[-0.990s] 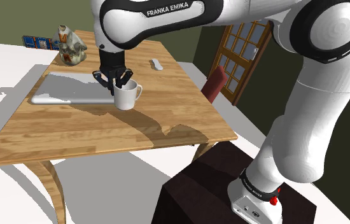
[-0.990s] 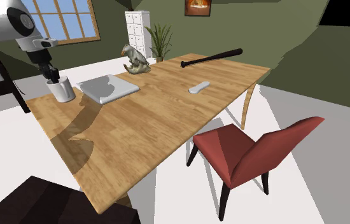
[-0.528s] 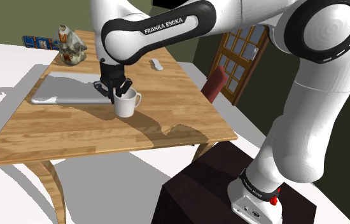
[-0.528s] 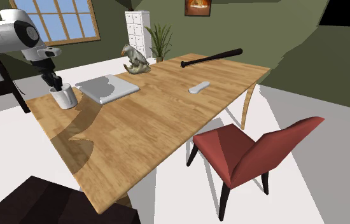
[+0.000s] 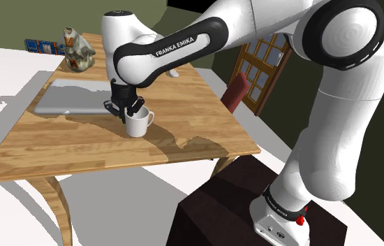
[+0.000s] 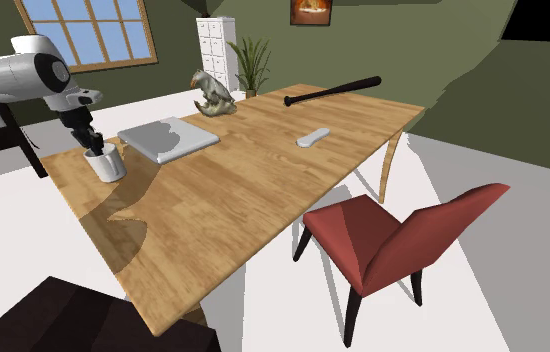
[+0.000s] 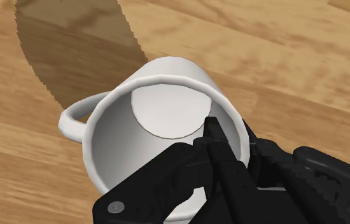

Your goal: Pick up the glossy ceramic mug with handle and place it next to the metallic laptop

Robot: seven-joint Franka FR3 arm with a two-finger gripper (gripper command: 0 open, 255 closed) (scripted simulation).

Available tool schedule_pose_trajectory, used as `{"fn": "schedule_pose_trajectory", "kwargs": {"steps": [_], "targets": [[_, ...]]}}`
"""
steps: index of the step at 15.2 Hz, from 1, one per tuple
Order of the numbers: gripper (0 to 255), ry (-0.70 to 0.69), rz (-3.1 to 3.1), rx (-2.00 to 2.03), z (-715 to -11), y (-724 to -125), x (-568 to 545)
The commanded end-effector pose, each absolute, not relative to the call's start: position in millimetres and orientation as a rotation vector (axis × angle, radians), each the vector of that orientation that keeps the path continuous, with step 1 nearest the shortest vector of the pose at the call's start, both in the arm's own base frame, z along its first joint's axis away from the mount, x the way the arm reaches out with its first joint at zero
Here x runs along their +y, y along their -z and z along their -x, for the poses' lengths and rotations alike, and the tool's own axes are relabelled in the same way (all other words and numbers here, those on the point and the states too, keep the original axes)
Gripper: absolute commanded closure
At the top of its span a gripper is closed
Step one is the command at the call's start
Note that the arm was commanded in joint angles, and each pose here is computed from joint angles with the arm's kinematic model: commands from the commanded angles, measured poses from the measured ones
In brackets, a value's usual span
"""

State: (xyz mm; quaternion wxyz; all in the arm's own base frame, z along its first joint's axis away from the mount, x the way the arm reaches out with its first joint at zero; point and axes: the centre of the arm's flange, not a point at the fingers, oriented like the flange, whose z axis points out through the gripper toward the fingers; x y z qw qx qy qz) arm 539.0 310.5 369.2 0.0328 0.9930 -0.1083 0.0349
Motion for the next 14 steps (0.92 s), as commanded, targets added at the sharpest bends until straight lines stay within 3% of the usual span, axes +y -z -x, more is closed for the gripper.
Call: {"fn": "schedule_pose_trajectory", "kwargs": {"steps": [1,9,10,14], "targets": [[255,-0.108,-3.056,-0.333,-538.7,-359.8,310.1],[255,-0.108,-3.056,-0.333,-538.7,-359.8,310.1],[0,-0.108,-3.056,-0.333,-538.7,-359.8,310.1],[0,-0.108,-3.056,-0.333,-538.7,-359.8,310.1]]}}
